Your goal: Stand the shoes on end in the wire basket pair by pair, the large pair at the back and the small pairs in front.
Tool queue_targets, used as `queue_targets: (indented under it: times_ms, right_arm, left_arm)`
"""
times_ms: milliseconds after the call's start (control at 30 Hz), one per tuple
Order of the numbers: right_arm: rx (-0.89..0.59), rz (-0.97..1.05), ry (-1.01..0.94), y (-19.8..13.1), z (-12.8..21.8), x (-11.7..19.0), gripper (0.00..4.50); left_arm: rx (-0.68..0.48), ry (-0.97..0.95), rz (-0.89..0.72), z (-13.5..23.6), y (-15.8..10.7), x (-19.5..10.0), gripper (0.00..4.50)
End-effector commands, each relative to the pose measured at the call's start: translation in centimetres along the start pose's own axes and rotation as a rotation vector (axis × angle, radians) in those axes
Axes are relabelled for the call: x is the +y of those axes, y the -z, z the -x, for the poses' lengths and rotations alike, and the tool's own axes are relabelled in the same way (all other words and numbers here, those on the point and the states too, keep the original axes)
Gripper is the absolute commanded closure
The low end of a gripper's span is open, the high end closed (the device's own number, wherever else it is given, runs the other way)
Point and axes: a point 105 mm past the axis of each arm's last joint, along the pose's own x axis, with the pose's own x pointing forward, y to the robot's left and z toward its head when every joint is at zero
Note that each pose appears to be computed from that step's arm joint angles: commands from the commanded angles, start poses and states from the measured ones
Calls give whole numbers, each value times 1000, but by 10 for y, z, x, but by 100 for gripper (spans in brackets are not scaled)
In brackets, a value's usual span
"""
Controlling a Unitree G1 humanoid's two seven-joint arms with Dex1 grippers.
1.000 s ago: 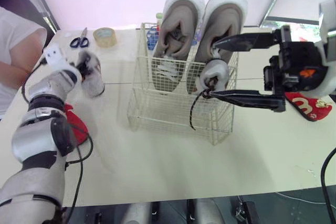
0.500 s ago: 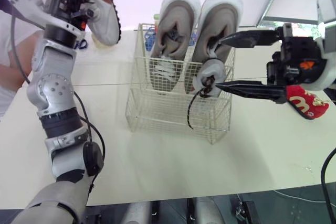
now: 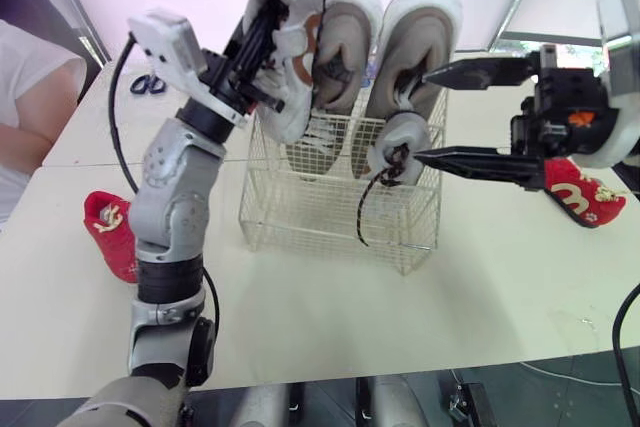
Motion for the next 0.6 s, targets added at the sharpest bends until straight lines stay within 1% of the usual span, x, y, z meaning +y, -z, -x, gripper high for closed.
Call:
queue_targets:
  times_ms: [33,167,267,400,600]
  right_arm:
    - [-11,36,-1,-7,-4,2,0]
    - [-11,42,-11,-11,-1,3,0]
    - [-8,46,-12,-12,-2,2,0]
    - [-1,52,-14,-13,-5,2,0]
    - [5,63,-20,-19,-5,1,0]
  left_arm:
    - [-58,2,-79,2,-9,-3,443]
    - [-105,-15,-164,12,-4,-10,443]
    - [-122,-53,-183,20,2,-5,443]
    - [-113,-94,-183,27,18,2,443]
    - [-90,-93,-187,37,46,-3,443]
